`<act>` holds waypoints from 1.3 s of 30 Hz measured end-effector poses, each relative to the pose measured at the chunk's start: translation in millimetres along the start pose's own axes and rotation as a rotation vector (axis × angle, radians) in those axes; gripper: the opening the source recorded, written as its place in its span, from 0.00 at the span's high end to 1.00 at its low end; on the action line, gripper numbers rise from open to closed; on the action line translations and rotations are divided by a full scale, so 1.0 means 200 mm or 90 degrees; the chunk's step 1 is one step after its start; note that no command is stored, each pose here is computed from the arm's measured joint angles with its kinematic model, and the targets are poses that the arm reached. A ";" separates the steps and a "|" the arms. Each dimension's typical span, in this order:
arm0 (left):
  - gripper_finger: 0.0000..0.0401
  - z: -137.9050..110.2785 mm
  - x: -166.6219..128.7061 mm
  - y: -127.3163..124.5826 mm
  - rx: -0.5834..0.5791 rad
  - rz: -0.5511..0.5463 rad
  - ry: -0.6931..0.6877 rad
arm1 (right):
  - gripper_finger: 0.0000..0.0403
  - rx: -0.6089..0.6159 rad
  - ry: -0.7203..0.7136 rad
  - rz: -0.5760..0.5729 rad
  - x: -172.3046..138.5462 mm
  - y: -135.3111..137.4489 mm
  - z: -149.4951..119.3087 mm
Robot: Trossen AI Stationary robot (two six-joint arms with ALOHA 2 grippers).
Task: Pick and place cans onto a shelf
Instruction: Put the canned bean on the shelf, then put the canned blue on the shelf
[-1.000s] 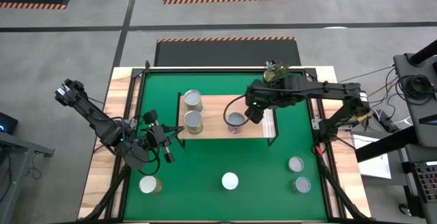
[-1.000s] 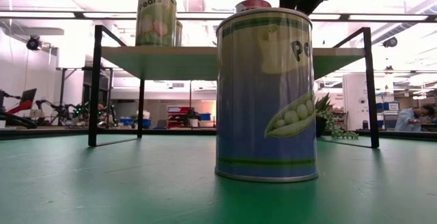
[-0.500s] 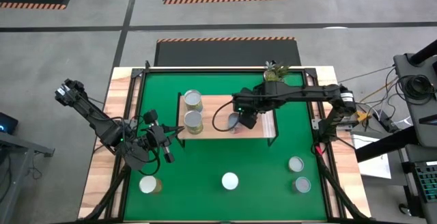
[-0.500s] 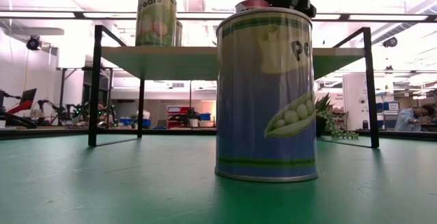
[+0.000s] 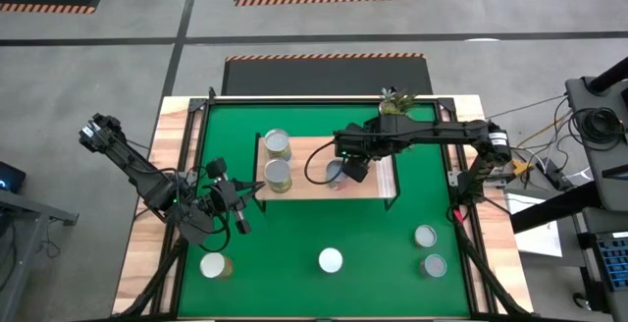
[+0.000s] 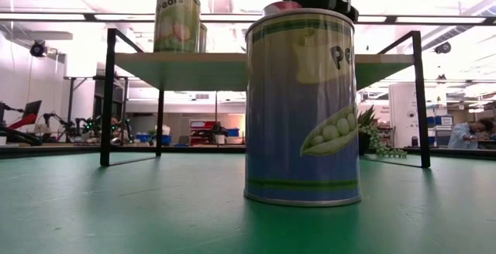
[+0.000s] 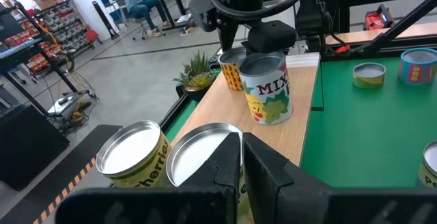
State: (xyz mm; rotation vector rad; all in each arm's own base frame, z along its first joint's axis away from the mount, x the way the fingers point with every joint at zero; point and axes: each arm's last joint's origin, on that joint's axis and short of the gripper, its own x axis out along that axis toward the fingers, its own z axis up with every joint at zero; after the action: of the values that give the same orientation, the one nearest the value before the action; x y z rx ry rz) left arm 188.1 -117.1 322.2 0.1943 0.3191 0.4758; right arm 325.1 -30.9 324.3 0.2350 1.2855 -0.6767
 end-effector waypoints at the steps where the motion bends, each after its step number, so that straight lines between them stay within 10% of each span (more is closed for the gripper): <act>1: 1.00 0.00 0.00 0.00 0.000 0.000 0.000 | 0.13 0.000 0.000 0.000 0.00 0.00 0.00; 25: 1.00 0.00 0.00 0.00 0.002 0.000 0.000 | 0.26 0.012 -0.139 0.117 -0.38 0.05 -0.02; 39: 1.00 0.00 0.00 0.00 0.011 -0.001 0.000 | 0.47 -0.073 -0.143 0.211 -0.60 0.41 -0.41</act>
State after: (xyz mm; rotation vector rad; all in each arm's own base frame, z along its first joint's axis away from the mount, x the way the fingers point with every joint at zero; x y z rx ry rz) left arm 188.2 -117.2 322.2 0.2116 0.3234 0.4722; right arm 292.1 116.2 396.9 0.2632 1.0341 -0.3348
